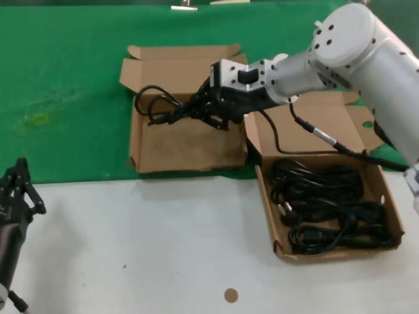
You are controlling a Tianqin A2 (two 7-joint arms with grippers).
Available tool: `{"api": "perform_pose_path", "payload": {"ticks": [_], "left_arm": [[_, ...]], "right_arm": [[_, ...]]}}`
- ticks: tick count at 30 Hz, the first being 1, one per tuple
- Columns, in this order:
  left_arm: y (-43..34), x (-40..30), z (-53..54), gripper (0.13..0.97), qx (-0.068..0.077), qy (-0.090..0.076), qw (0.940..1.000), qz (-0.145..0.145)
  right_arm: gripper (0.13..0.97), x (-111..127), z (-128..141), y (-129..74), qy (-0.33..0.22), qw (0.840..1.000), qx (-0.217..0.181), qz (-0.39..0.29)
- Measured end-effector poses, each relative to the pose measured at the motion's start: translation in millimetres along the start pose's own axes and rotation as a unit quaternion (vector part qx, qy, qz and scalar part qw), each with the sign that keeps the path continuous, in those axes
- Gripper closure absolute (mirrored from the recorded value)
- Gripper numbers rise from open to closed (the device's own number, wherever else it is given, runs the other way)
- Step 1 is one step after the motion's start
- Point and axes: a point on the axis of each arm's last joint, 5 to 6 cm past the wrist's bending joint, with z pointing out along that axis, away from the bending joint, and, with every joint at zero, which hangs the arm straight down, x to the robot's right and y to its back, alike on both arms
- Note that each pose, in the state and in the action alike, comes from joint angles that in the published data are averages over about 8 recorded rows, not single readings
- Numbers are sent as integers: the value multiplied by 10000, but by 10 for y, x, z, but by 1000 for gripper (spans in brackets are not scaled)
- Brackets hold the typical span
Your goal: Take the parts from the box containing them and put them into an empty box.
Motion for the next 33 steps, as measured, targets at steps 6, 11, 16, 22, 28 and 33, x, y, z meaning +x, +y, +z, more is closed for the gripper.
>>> {"api": "perform_pose_path", "payload": {"ticks": [6, 11, 16, 22, 28, 33], "left_arm": [[0, 0, 0, 953, 0, 0, 10000, 0], [0, 0, 0, 953, 0, 0, 10000, 0], [0, 0, 0, 953, 0, 0, 10000, 0], [0, 0, 0, 953, 0, 0, 10000, 0], [0, 0, 0, 950, 0, 0, 10000, 0], [0, 0, 0, 930, 0, 0, 10000, 0]], "right_arm": [[885, 30, 73, 34, 41, 9999, -89, -41], [858, 39, 114, 47, 49, 9999, -138, -79], [800, 40, 139, 57, 62, 9998, -158, -103], [719, 38, 149, 66, 89, 9998, -156, -103], [579, -18, 181, 83, 163, 9998, -101, -19], [556, -167, 254, 127, 348, 9992, 32, 214]]}}
